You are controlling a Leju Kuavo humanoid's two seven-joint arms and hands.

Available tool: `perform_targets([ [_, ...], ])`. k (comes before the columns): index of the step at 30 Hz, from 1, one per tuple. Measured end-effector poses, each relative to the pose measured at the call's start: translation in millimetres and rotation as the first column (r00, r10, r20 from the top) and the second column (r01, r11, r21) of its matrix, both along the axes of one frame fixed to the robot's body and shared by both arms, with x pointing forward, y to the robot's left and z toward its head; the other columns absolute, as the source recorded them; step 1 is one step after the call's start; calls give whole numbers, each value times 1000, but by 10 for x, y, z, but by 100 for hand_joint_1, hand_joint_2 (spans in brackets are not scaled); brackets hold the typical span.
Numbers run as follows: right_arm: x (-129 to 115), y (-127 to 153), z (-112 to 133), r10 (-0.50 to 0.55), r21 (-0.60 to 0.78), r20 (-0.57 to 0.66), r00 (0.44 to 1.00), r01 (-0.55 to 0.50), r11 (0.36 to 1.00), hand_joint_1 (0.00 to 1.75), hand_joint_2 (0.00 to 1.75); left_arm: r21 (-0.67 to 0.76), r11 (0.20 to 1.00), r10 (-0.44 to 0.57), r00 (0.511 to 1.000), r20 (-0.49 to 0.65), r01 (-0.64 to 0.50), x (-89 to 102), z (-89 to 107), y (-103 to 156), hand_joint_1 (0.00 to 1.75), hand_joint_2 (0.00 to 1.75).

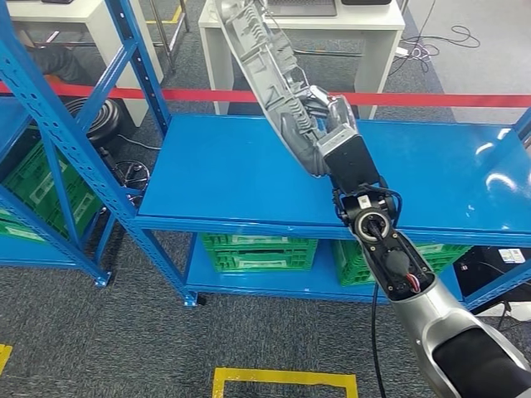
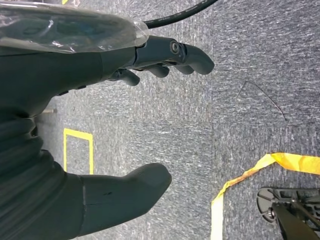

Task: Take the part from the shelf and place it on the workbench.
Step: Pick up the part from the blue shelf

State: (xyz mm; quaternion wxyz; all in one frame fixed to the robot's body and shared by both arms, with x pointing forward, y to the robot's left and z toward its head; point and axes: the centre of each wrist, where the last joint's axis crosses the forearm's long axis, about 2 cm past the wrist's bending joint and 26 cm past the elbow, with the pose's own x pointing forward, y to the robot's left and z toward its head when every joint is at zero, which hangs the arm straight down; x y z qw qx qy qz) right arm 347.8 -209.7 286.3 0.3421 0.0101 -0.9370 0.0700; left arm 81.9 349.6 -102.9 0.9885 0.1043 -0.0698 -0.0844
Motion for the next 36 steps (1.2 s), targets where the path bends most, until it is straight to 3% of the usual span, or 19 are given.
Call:
perform_targets([
  [12,-183,60,158,128,61,72,989,-133,989,175,175,5,1000,13,1000,2,-13,-22,-4,-2,0,175],
  [16,-255,94,158,233,112,85,969,-242,964,175,175,5,1000,21,1000,6,-21,-37,-7,-1,0,175],
  [21,-347,147,101,429,200,111,897,-442,874,175,175,5,1000,28,1000,9,-28,-41,-7,0,0,175],
  [25,-431,200,-19,639,303,131,758,-644,702,175,175,6,1000,28,1000,8,-28,-33,-6,-1,0,175],
  [27,-465,225,-79,686,325,137,715,-686,651,175,175,6,1000,29,1000,7,-29,-26,-5,-2,0,175],
  [36,-514,301,-192,723,342,113,682,-710,616,175,175,6,1000,30,1000,5,-30,-7,-2,-8,0,175],
])
